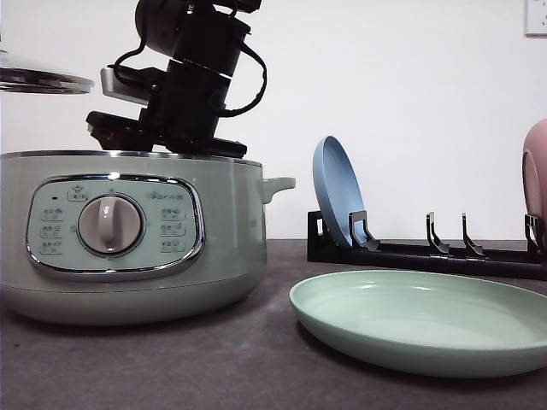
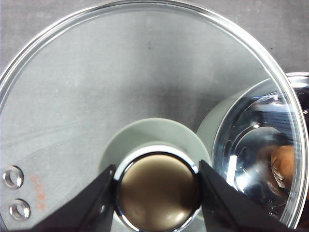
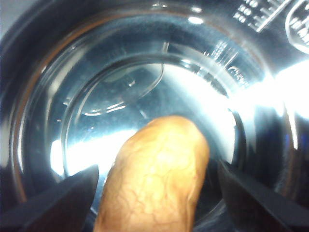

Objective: Transfer potato from steamer to green plate

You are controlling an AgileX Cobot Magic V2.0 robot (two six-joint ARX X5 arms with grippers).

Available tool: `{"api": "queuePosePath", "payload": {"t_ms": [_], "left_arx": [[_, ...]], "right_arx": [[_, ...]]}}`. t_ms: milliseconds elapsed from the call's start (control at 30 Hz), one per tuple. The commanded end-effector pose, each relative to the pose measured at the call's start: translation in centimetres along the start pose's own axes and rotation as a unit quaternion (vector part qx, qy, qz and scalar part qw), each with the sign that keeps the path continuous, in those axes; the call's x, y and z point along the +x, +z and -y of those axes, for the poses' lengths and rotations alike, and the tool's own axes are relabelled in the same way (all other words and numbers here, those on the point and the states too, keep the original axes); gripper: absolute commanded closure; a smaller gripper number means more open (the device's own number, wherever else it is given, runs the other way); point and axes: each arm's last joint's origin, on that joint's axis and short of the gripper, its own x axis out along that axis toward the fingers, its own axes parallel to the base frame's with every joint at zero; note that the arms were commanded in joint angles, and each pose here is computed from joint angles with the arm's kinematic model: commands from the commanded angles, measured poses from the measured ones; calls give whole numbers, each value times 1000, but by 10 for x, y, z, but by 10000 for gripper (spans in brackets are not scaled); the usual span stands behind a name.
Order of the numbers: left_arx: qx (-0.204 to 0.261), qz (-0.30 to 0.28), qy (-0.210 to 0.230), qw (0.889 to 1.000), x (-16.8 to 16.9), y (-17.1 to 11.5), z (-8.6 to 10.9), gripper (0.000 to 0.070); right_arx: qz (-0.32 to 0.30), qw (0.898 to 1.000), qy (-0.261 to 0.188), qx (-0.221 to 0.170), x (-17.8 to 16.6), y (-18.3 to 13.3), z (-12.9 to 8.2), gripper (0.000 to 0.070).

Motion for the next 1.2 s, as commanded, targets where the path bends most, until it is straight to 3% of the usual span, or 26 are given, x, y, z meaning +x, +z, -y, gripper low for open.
{"api": "queuePosePath", "payload": {"t_ms": [0, 200, 367, 667, 967, 1167], "left_arx": [[-1, 39, 0, 999, -13, 7, -1, 699], [-1, 39, 0, 999, -13, 7, -1, 699], [-1, 40, 0, 999, -13, 7, 0, 699], [-1, 40, 0, 999, -13, 7, 0, 699], [1, 40, -14, 999, -13, 7, 1, 699], [10, 41, -26, 999, -13, 7, 8, 699]], "right_arx": [[-6, 1000, 3, -5, 11, 1, -6, 218], [-15, 1000, 3, -5, 12, 0, -6, 414], [-11, 1000, 3, -5, 8, 1, -6, 502], [51, 999, 2, -10, -45, 13, -6, 502], [130, 991, -12, -13, -144, 9, 5, 502], [141, 990, -19, 5, -205, -13, 25, 502]]}}
